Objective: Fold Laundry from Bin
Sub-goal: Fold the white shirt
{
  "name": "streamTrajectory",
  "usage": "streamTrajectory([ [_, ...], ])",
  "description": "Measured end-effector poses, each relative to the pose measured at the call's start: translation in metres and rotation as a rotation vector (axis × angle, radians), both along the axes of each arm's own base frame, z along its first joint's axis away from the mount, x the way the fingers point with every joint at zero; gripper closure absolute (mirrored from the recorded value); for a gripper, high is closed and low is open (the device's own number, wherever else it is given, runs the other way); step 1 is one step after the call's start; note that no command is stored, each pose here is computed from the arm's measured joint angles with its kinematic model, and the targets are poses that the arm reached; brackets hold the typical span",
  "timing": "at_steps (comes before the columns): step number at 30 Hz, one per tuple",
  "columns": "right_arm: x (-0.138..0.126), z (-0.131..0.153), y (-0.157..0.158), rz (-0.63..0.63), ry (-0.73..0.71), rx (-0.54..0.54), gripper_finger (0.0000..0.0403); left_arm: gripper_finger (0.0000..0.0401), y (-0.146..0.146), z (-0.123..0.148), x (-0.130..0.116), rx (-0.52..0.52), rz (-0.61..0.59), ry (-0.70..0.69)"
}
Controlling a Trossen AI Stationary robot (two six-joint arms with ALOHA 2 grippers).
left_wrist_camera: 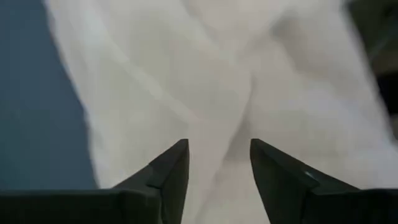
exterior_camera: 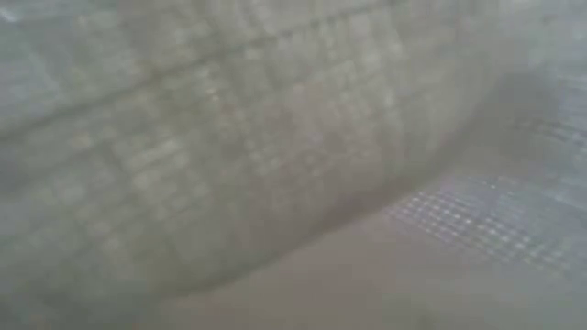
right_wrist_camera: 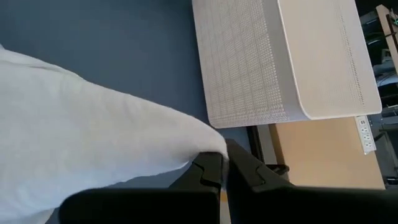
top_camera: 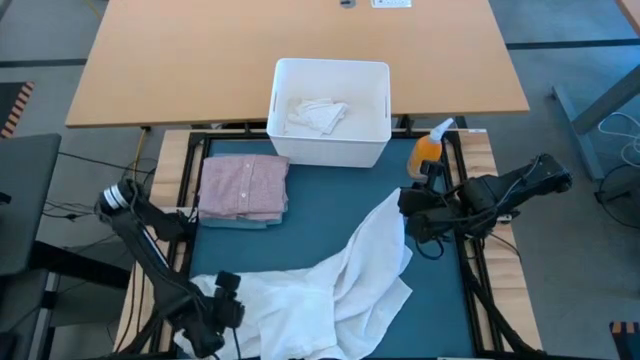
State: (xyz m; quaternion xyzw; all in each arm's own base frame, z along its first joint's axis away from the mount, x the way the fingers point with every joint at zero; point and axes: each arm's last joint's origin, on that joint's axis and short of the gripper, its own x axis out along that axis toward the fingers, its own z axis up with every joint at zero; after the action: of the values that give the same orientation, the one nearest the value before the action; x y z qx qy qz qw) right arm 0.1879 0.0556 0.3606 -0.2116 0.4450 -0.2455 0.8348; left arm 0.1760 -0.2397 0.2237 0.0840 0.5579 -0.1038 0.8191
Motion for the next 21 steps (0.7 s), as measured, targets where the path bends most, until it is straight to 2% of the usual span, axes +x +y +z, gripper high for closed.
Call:
streamTrajectory([
  [6, 0.0, 0.0, 0.0, 0.001, 0.0, 0.002, 0.0379, 0.0228, -0.004, -0.028, -0.002, 0.068, 0.015, 0.201],
  [9, 0.0, 0.0, 0.0, 0.001, 0.0, 0.002, 0.0379, 0.0227, -0.006, -0.038, -0.006, 0.125, 0.002, 0.24],
  [14, 0.0, 0.0, 0.0, 0.001, 0.0, 0.002, 0.0379, 0.0227, -0.007, -0.052, -0.008, 0.247, -0.002, 0.245],
  [21, 0.0, 0.0, 0.0, 0.001, 0.0, 0.002, 0.0379, 0.023, -0.006, -0.058, -0.006, 0.335, -0.005, 0.173],
])
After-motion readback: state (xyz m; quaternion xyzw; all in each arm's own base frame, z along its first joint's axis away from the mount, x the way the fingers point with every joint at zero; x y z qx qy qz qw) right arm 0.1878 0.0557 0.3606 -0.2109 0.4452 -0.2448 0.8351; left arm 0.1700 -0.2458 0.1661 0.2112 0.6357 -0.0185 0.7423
